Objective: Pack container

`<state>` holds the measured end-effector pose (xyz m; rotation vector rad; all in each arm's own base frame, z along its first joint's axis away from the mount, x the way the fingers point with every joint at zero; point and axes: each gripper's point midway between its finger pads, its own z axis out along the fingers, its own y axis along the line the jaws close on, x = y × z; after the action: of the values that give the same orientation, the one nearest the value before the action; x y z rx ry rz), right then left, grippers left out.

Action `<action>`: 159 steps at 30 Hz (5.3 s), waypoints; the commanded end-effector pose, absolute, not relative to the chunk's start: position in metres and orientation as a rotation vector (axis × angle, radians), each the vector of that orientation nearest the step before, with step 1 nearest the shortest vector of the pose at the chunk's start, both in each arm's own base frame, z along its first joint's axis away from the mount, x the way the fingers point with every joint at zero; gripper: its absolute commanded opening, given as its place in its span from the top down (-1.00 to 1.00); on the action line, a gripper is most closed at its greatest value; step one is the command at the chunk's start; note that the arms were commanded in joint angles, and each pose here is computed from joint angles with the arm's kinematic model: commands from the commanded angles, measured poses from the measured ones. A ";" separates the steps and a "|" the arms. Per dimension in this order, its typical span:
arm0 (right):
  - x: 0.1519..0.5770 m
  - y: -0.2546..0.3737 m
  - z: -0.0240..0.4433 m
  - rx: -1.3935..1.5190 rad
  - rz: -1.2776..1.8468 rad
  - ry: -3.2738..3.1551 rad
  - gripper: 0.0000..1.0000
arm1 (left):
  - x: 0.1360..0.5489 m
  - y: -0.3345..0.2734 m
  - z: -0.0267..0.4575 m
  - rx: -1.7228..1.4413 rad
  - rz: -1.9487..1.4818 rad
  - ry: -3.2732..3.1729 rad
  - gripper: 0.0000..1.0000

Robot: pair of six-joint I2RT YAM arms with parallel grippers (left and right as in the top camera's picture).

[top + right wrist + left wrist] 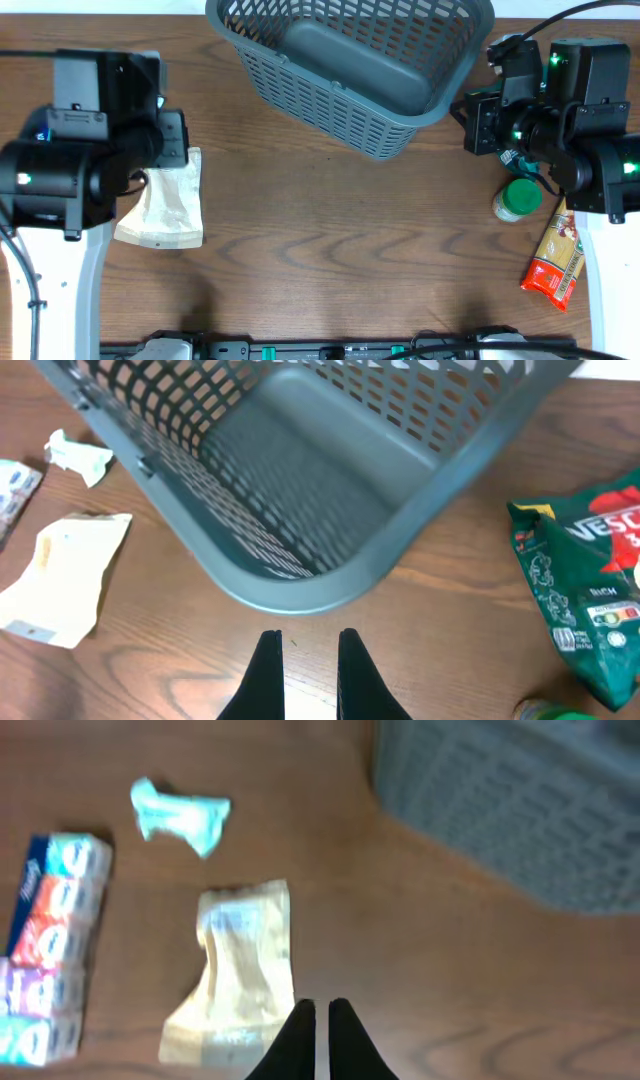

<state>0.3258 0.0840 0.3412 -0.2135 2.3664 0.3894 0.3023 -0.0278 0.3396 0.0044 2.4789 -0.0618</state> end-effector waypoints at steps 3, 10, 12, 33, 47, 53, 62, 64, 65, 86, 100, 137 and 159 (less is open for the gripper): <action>0.316 0.101 0.356 -0.345 0.343 2.329 0.97 | 0.324 -0.031 0.383 0.011 -0.071 2.385 0.89; 0.301 0.136 0.347 -0.635 0.329 2.320 0.98 | 0.367 -0.059 0.398 0.166 -0.075 2.366 0.89; 0.297 0.147 0.340 -0.755 0.315 2.313 0.98 | 0.378 -0.073 0.396 0.251 -0.069 2.357 0.89; 0.330 0.183 0.264 -1.064 0.284 2.419 0.97 | 0.453 -0.131 0.358 0.597 -0.066 2.263 0.89; 0.339 0.178 0.263 -1.046 0.227 2.413 0.98 | 0.490 -0.141 0.297 0.655 -0.055 2.353 0.89; 0.340 0.178 0.261 -1.047 0.223 2.420 0.98 | 0.498 -0.143 0.292 0.667 -0.050 2.342 0.89; 0.342 0.174 0.260 -1.040 0.193 2.427 0.97 | 0.507 -0.145 0.283 0.680 -0.043 2.337 0.89; 0.342 0.174 0.260 -1.039 0.191 2.427 0.97 | 0.509 -0.146 0.277 0.691 -0.040 2.349 0.89; 0.342 0.174 0.260 -1.039 0.189 2.427 0.97 | 0.510 -0.146 0.274 0.692 -0.041 2.354 0.89; 0.361 0.142 0.261 -0.832 0.065 2.489 0.97 | 0.465 -0.134 0.241 0.690 -0.065 2.600 0.89; 0.368 0.137 0.264 -0.781 0.060 2.482 0.97 | 0.437 -0.134 0.230 0.655 -0.084 2.730 0.89; 0.372 0.130 0.264 -0.742 0.004 2.488 0.95 | 0.416 -0.139 0.238 0.697 -0.086 2.755 0.89; 0.345 0.164 0.266 -0.881 0.062 2.468 0.88 | 0.451 -0.138 0.251 0.644 -0.003 2.614 0.02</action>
<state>0.3509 0.1523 0.2572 -0.8588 2.4978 0.0366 0.4531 -0.1400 0.2402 0.6601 2.6382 -0.0189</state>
